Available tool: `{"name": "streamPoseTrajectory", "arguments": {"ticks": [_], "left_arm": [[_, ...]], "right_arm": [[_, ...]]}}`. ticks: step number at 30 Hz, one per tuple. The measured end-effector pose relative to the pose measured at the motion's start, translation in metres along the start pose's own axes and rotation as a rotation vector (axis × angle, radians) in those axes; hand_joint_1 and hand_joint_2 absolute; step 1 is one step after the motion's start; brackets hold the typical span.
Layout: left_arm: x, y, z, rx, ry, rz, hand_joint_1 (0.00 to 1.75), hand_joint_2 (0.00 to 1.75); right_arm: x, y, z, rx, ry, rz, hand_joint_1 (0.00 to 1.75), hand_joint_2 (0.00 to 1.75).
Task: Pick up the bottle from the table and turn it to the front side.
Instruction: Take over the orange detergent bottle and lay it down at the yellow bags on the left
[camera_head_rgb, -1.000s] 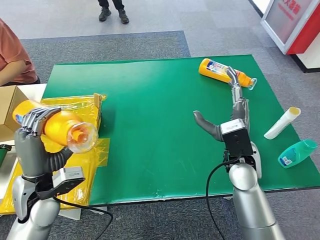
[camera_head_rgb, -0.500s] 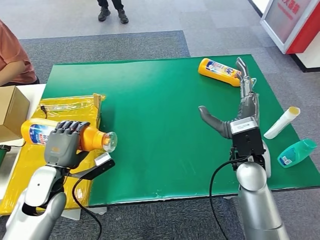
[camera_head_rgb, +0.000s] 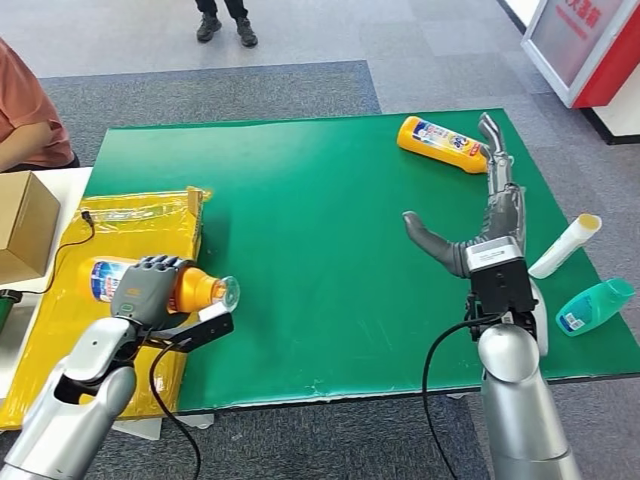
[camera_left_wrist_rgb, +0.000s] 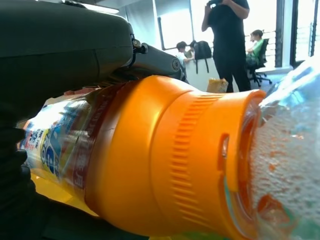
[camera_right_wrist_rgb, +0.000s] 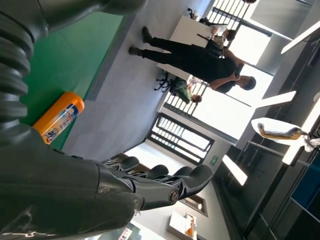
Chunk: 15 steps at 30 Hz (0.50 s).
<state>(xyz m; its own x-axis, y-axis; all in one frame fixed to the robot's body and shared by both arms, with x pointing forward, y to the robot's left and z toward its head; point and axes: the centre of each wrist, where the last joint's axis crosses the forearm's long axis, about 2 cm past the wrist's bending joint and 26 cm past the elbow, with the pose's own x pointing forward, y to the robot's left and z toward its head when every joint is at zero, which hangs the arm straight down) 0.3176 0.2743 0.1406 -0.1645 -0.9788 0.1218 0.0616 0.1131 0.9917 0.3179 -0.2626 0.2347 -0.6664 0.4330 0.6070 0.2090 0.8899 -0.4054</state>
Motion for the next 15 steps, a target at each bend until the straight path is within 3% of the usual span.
{"name": "streamPoseTrajectory", "arguments": {"ticks": [7, 11, 15], "left_arm": [[-0.008, -0.013, -0.006, -0.09, 0.026, 0.053, 1.75, 1.75], [-0.016, -0.024, -0.01, -0.128, 0.056, 0.077, 0.12, 1.75], [-0.022, -0.034, -0.01, -0.152, 0.08, 0.081, 0.0, 1.75]], "right_arm": [[0.0, 0.0, -0.001, 0.0, -0.007, 0.003, 0.0, 1.75], [0.001, -0.001, -0.003, -0.002, -0.014, 0.004, 0.0, 1.75], [0.001, -0.001, -0.004, -0.003, -0.016, 0.003, 0.0, 1.75]]}}
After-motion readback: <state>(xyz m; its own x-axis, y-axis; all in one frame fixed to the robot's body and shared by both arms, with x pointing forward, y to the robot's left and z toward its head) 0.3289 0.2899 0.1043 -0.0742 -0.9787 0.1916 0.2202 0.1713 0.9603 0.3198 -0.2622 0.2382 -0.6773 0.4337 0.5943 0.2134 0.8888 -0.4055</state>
